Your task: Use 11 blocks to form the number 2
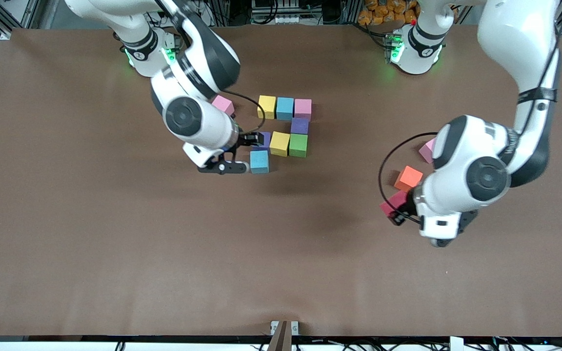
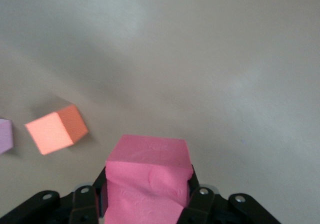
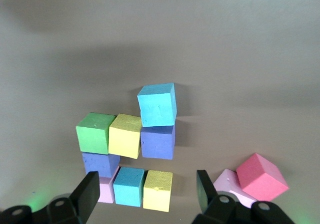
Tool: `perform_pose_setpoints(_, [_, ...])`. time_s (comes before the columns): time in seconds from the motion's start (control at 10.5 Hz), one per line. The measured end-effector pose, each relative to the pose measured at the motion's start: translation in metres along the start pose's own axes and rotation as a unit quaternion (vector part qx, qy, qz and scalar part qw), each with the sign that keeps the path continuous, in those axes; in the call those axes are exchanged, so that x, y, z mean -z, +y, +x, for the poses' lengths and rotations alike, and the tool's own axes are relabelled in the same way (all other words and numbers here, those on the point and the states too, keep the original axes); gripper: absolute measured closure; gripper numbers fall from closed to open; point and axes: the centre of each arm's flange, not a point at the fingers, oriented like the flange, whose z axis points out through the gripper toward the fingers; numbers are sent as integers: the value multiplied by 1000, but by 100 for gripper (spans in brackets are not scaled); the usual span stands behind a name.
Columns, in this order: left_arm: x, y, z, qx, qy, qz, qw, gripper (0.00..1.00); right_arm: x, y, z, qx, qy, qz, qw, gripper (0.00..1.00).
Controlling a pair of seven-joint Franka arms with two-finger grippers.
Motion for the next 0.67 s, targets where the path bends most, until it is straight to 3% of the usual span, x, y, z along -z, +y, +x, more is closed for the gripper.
perform_pose_setpoints(0.29, [-30, 54, -58, -56, 31, -22, 998, 41, 80, 62, 1, 27, 30, 14, 999, 0])
perform_pose_setpoints(0.67, [-59, 128, -146, -131, 94, -43, 986, 41, 164, 142, -16, 96, 61, 23, 993, 0])
